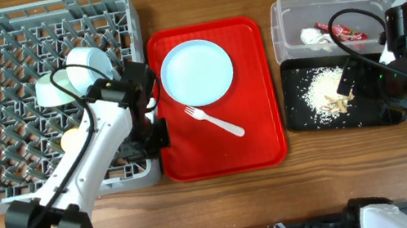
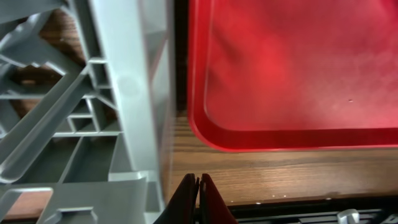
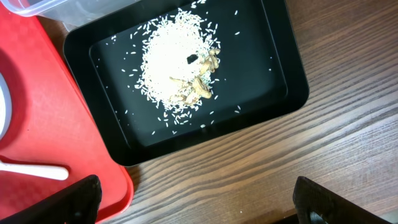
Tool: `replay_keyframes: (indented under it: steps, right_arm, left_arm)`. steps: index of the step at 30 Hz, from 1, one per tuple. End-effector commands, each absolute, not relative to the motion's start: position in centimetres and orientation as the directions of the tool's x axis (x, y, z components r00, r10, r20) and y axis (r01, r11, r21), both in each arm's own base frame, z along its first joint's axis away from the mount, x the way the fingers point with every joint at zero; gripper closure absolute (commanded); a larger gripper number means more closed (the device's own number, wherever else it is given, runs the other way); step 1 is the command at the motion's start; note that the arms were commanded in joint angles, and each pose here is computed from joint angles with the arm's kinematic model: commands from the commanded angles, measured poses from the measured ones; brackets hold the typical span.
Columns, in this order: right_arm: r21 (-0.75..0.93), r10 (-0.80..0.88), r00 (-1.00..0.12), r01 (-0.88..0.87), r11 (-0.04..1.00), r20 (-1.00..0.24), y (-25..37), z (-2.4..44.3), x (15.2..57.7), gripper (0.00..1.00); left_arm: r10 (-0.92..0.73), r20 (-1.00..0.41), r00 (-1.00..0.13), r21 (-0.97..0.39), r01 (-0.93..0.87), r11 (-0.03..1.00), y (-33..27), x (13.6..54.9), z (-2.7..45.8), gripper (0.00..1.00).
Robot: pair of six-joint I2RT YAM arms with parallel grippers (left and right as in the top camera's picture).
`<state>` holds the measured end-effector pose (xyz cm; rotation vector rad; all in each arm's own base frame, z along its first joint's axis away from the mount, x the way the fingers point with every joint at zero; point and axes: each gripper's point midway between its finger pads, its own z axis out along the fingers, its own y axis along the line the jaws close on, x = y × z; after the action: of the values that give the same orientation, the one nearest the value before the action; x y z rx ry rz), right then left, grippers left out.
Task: Sort waste into correct bins and load items into the dishwasher rack
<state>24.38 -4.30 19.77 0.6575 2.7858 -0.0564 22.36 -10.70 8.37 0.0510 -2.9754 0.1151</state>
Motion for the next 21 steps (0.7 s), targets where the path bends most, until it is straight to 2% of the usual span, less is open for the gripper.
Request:
replay_keyframes:
  steps: [1, 21]
  right_arm:
    - [0.037, 0.427, -0.862, 0.434, 0.900, -0.273, -4.13, 19.80, 24.30, 0.00]
    - [0.036, 0.426, -0.863, 0.434, 0.900, -0.272, -4.13, 19.80, 24.27, 0.00]
  left_arm:
    - [-0.062, 0.168, -0.984, -0.020, -0.066, 0.998, -9.77, 21.88, 8.41, 0.96]
    - [-0.073, 0.190, -0.979, 0.026, -0.070, 0.997, -8.92, 21.18, 8.53, 0.96]
